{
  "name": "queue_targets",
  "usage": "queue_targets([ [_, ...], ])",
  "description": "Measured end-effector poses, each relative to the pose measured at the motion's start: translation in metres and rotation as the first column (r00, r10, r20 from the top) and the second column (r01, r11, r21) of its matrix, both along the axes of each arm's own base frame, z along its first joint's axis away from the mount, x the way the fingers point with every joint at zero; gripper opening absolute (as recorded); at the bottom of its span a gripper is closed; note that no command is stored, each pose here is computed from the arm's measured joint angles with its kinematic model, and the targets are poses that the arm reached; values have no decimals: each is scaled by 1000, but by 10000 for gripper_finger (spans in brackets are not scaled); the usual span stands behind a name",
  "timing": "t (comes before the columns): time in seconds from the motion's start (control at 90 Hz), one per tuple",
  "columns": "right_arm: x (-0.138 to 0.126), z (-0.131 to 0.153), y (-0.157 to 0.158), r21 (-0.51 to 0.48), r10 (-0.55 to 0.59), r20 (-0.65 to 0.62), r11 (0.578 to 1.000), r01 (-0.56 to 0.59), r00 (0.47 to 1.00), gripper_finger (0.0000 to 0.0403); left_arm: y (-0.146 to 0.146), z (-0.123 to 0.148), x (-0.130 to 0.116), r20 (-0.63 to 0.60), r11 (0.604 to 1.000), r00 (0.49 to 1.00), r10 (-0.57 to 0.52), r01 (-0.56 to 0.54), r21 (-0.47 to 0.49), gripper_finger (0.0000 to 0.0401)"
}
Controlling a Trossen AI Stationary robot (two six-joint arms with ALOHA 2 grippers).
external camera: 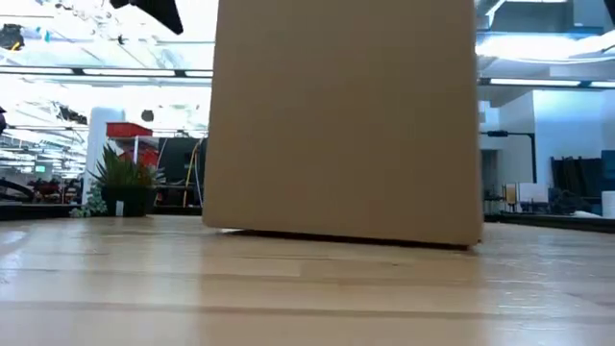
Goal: Wrap mug
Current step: Close the box
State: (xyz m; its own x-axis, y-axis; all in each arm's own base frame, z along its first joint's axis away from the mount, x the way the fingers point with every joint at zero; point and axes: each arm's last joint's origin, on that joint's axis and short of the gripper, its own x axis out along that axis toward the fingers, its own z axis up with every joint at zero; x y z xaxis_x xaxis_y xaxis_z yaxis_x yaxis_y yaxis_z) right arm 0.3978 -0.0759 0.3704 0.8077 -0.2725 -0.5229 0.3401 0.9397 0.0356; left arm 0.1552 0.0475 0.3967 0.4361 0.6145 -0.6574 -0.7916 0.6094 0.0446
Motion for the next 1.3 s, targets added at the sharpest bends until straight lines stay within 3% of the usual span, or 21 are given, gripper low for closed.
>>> queue_targets([
  [0.189,-7,36,-1,-59,10,77,998,-6,997,81,-2,-22,22,49,998,997,-66,66,3,0],
  [0.311,-29,80,3,-110,32,180,994,-12,983,81,-3,-21,26,90,998,993,-70,69,12,0],
  [0.467,-83,130,11,-150,34,185,989,-6,982,81,-3,-22,25,76,997,995,-72,71,12,0],
  [0.633,-168,153,19,3,-122,31,993,122,992,81,-3,-23,25,61,997,995,-82,81,20,0],
  [0.789,-232,148,29,150,-296,-141,937,316,945,81,0,-24,44,85,989,986,-147,144,38,0],
  [0.911,-253,146,38,257,-346,-90,898,357,934,81,2,-23,74,184,966,949,-256,247,73,0],
  [1.0,-262,134,45,320,-373,-132,861,396,918,81,3,-23,95,249,945,912,-327,309,109,0],
  [1.178,-266,91,57,350,-371,-273,821,451,888,81,0,-18,122,395,922,833,-387,347,171,0],
  [1.3,-254,63,61,348,-364,-300,819,456,882,81,-4,-20,137,465,901,774,-430,397,172,0],
])
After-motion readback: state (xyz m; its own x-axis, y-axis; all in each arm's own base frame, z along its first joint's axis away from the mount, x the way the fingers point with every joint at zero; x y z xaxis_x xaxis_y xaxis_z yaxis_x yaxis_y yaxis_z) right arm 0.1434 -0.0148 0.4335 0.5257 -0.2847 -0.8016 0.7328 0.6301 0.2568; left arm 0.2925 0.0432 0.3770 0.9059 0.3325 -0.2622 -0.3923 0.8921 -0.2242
